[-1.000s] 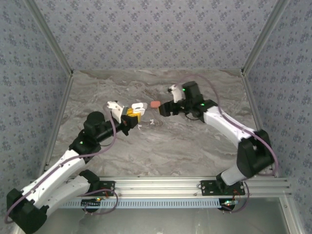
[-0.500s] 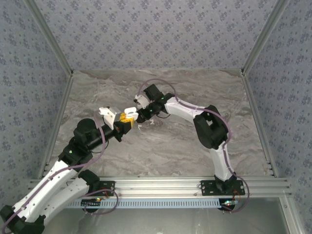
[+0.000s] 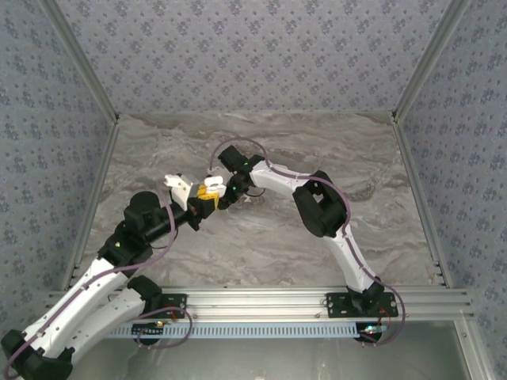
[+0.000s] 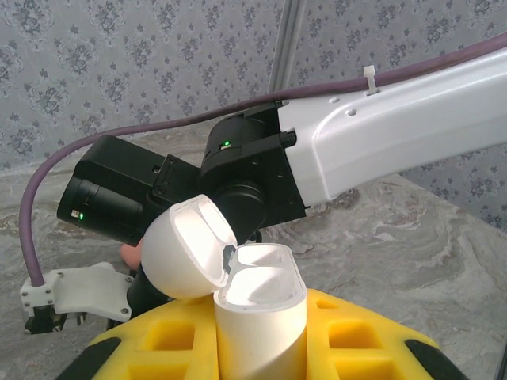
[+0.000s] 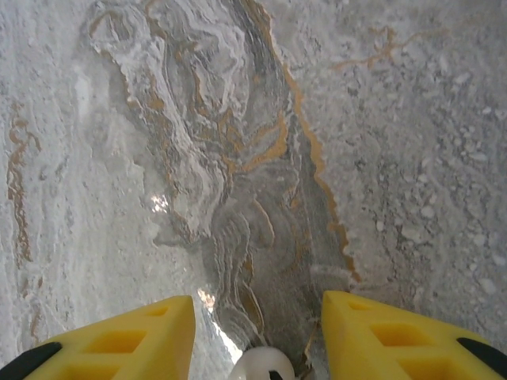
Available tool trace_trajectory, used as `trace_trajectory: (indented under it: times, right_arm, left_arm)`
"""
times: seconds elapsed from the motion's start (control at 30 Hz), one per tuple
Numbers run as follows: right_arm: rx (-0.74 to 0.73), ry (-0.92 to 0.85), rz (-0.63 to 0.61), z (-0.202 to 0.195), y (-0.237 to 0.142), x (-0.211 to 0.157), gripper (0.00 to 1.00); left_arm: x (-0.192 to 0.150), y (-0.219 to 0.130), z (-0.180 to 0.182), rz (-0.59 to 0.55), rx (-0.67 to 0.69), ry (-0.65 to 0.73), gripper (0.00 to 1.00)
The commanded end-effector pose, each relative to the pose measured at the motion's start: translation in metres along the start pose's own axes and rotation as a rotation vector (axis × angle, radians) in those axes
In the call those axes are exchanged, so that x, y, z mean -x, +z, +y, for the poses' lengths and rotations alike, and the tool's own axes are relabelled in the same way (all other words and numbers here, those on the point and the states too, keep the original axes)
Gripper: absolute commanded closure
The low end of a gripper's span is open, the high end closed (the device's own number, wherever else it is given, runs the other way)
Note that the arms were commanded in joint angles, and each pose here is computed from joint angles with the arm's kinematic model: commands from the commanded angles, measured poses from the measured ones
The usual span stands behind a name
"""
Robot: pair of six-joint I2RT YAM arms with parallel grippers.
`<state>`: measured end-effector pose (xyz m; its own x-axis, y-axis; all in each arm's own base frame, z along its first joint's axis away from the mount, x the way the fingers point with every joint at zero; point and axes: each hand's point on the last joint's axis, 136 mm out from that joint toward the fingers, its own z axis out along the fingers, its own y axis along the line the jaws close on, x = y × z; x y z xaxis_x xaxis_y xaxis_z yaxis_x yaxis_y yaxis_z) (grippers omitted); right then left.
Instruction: Insert wireless bluetooth earbuds into charging case
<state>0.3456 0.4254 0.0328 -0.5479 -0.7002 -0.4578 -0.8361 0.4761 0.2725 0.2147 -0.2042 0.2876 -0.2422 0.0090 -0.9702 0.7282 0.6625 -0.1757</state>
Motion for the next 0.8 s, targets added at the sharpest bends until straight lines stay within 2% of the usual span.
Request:
trace_trajectory:
  times: [0.0, 0.33, 0.77]
  right_arm:
    - [-0.001, -0.017, 0.073, 0.001, 0.004, -0.016, 0.53]
    - [0.011, -0.026, 0.119, 0.007, -0.006, -0.036, 0.62]
    - [0.021, -0.029, 0.142, 0.008, -0.011, -0.044, 0.76]
  left_arm:
    - [0.012, -0.001, -0.002, -0.035, -0.001, 0.019, 1.0]
    - [0.012, 0.0, -0.002, -0.033, -0.002, 0.012, 1.0]
    - [0.012, 0.001, -0.002, -0.033, -0.001, 0.01, 1.0]
